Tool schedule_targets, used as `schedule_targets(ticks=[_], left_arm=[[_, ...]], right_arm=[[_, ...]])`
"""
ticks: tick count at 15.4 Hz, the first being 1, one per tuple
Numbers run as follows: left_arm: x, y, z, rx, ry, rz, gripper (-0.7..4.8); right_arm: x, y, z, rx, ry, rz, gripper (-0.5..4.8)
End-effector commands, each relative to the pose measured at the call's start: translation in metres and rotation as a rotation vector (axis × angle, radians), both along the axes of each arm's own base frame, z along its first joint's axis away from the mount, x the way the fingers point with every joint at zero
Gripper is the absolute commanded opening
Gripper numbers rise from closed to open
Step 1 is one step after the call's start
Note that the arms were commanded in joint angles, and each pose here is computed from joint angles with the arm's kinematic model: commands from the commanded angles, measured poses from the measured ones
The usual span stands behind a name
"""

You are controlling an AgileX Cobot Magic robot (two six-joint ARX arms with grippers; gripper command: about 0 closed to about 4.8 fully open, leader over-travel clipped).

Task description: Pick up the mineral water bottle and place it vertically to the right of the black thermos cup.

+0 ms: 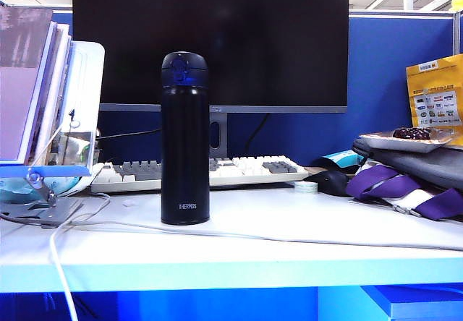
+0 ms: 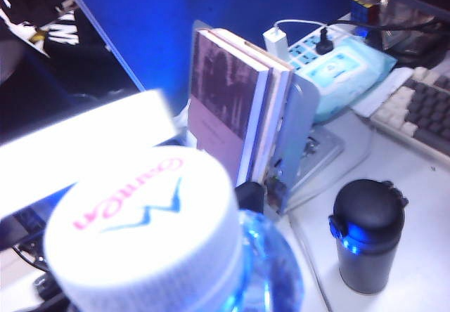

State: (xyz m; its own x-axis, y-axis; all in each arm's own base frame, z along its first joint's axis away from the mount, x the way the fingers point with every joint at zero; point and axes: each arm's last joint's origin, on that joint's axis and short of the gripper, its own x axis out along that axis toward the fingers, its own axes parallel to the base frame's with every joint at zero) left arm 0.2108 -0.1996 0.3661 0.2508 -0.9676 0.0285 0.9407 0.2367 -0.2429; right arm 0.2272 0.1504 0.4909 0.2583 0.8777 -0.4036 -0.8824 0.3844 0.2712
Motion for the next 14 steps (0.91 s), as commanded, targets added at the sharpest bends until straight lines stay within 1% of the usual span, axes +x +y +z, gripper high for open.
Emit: schedule_targets(ticks=[1,3,4,5,6,7,8,9,10,11,12,13,14], left_arm=[[0.0,0.0,0.001,0.011,-0.029,0.011,4.79],[0.002,0.001,-0.008,0.097,-0.033,0.093,4.79],[0.004,0.003,-0.014,0.175,-0.048,0.175,4.79],[0.006,0.005,-0.018,0.23,-0.062,0.237,4.79],[0.006,0.007,-0.019,0.249,-0.064,0.279,4.79],[0.004,0.012,-0.013,0.253,-0.083,0.378,4.79],[0.0,0.018,-0.003,0.256,-0.147,0.444,4.79],[-0.011,0.031,0.014,0.252,-0.24,0.564,4.79],[-0.024,0.047,0.033,0.228,-0.303,0.701,4.79],[-0.042,0.066,0.051,0.18,-0.343,0.834,4.79],[-0.066,0.092,0.069,0.107,-0.361,1.006,4.79],[-0.081,0.108,0.078,0.057,-0.361,1.107,4.79],[-0.107,0.133,0.088,-0.022,-0.353,1.237,4.79]], right_arm=[[-0.001,-0.001,0.01,0.031,-0.092,-0.027,1.39],[0.001,-0.001,0.013,0.027,-0.137,-0.074,1.39],[0.003,-0.001,0.015,0.021,-0.171,-0.118,1.39],[0.005,-0.001,0.017,0.018,-0.199,-0.149,1.39],[0.006,-0.002,0.018,0.012,-0.217,-0.178,1.41],[0.005,-0.003,0.02,0.007,-0.239,-0.214,1.49],[0.002,-0.005,0.023,0.014,-0.254,-0.221,1.49],[-0.006,-0.01,0.029,0.027,-0.281,-0.236,1.49],[-0.016,-0.017,0.038,0.039,-0.317,-0.268,1.49],[-0.026,-0.023,0.046,0.053,-0.348,-0.288,1.49],[-0.043,-0.034,0.058,0.073,-0.399,-0.329,1.49],[-0.053,-0.041,0.064,0.086,-0.431,-0.354,1.49],[-0.069,-0.051,0.073,0.116,-0.483,-0.388,1.49]])
